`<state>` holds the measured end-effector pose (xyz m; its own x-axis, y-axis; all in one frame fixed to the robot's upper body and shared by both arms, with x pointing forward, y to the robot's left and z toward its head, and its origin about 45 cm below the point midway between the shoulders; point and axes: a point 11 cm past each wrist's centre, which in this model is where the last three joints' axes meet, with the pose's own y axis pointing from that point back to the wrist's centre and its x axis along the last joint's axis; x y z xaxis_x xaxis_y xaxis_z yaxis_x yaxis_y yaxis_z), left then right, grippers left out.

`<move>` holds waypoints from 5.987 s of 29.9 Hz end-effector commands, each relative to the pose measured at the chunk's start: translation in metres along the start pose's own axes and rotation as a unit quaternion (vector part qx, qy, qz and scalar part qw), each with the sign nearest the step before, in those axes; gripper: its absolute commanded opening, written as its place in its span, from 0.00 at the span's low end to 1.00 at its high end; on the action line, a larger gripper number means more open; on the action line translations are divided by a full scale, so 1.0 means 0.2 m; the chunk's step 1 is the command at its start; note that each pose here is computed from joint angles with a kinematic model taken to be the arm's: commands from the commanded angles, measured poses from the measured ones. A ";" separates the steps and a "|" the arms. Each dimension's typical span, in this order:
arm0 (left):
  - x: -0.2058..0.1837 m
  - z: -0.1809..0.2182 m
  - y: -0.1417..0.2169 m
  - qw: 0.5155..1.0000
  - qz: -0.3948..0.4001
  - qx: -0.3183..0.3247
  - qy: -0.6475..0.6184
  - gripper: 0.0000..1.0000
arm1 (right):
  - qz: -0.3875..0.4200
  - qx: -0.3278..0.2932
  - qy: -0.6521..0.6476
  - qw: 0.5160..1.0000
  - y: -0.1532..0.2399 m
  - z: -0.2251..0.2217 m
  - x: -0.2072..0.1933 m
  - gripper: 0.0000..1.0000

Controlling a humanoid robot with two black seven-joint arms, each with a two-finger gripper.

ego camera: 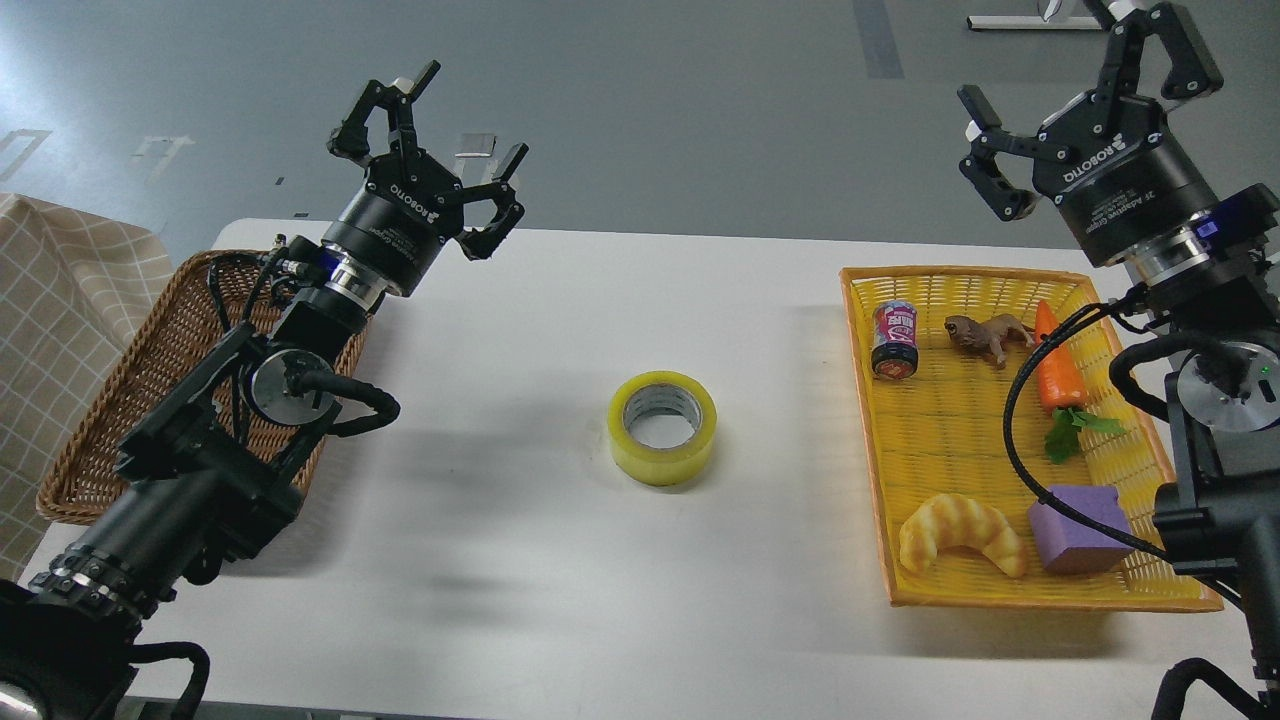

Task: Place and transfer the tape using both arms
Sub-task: 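Withdraw the right gripper back above the tray, then reach the left gripper from the basket toward the tape roll, then grasp the tape roll's rim with the left gripper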

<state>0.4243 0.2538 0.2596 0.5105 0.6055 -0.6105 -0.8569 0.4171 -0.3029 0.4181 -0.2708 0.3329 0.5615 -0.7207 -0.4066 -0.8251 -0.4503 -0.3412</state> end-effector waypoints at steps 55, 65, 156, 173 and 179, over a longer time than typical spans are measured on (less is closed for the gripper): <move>-0.15 0.22 0.01 0.918 -0.095 0.110 -0.370 0.98 | 0.049 -0.010 -0.148 0.988 0.14 0.33 0.06 1.00; -0.26 0.07 0.10 0.787 -0.198 0.202 -0.548 0.98 | 0.072 -0.005 -0.150 0.986 0.22 0.33 0.12 1.00; -0.08 -0.91 0.17 0.382 -0.272 0.483 -0.739 0.49 | 0.137 0.011 -0.161 0.977 0.44 0.34 0.29 1.00; -0.16 -0.84 0.04 0.375 -0.303 0.436 -0.760 0.00 | 0.138 0.012 -0.163 0.977 0.44 0.35 0.28 1.00; -0.12 -0.66 -0.03 0.359 -0.280 0.428 -0.781 0.00 | 0.136 0.013 -0.164 0.977 0.44 0.35 0.28 1.00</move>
<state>0.4007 0.1362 0.1701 0.5869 -0.3706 0.7199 -0.5737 0.4371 0.6927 0.3820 -0.3143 0.2209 0.3127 -0.6034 -0.7336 -0.9478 -0.2488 -0.1993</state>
